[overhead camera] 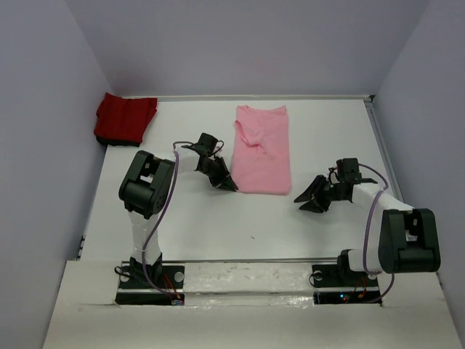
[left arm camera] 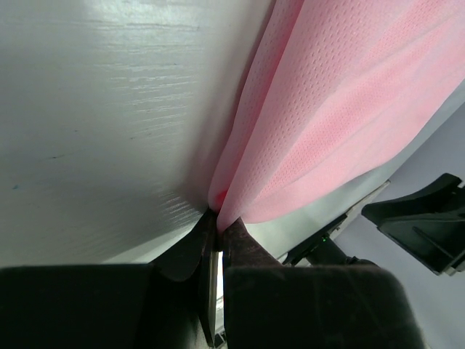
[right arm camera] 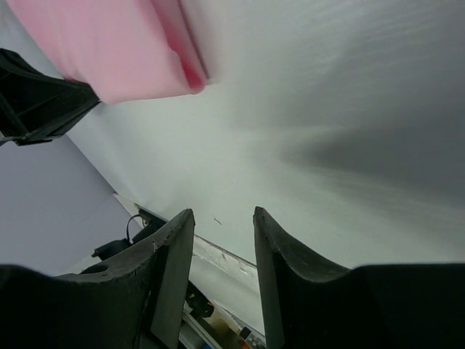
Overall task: Fold and stack the t-shirts
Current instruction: Grab one side of the 2/3 rectangular tshirt with both arms
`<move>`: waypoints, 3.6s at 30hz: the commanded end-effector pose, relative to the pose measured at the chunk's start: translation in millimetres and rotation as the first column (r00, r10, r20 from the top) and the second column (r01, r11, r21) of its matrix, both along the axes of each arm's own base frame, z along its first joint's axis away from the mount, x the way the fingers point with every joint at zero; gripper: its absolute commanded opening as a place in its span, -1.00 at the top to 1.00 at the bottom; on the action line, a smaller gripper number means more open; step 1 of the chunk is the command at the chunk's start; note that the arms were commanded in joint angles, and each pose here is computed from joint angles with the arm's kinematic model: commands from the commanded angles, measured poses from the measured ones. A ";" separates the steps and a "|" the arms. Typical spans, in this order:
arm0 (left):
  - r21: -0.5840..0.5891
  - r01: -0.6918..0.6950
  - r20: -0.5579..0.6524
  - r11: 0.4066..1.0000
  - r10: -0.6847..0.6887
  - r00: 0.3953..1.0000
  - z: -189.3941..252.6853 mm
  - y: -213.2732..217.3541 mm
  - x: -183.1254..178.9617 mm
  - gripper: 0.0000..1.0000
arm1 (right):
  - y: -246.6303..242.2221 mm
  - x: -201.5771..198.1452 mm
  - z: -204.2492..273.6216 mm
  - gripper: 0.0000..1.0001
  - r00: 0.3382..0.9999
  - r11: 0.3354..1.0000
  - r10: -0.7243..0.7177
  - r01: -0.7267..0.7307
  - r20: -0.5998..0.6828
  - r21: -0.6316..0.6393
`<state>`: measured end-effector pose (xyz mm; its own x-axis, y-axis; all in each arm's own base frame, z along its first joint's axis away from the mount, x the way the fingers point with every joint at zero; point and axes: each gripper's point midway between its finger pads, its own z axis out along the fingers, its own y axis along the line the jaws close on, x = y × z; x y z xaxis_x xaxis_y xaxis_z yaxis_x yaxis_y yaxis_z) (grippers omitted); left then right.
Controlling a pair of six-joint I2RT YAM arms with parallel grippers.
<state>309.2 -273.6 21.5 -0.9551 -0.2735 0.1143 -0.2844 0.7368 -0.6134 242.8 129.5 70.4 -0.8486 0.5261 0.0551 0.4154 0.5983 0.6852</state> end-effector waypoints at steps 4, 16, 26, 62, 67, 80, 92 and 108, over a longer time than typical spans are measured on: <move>0.051 0.011 0.017 0.999 -0.012 1.000 -11.8 4.9 2.9 0.84 | 4.0 6.3 -25.3 0.13 0.997 0.998 -0.065 0.065 0.028 -0.006; 0.057 -0.013 0.014 0.998 0.012 1.000 -9.7 7.2 1.2 0.84 | 8.2 33.1 -49.5 0.08 0.995 0.998 -0.068 0.068 0.068 0.007; 0.065 -0.008 0.014 0.998 0.007 1.000 -7.8 7.8 1.8 0.84 | 6.6 59.3 -53.7 0.05 0.992 0.997 -0.075 0.077 0.103 -0.009; 0.068 -0.007 0.010 0.998 0.006 1.000 -9.7 9.8 1.8 0.84 | 10.1 64.9 -58.9 0.66 0.996 0.993 -0.040 0.049 0.085 -0.108; 0.070 -0.006 0.008 0.997 0.005 1.000 -11.0 10.5 0.8 0.84 | 10.0 63.6 -61.3 0.73 0.997 0.993 -0.033 0.041 0.075 -0.111; 0.074 -0.013 0.014 0.997 0.012 1.000 -9.7 14.2 0.7 0.84 | 8.8 66.9 -54.5 1.00 0.997 0.992 -0.016 0.026 0.080 -0.127; 0.090 -0.054 0.014 0.995 0.053 0.999 -10.2 40.1 1.6 0.84 | 7.8 76.4 -46.1 1.00 0.994 0.990 0.001 0.014 0.105 -0.143; 0.082 -0.047 0.025 0.996 0.045 0.999 -5.8 40.8 4.3 0.84 | 9.0 81.8 -39.7 1.00 0.993 0.990 0.015 0.002 0.118 -0.142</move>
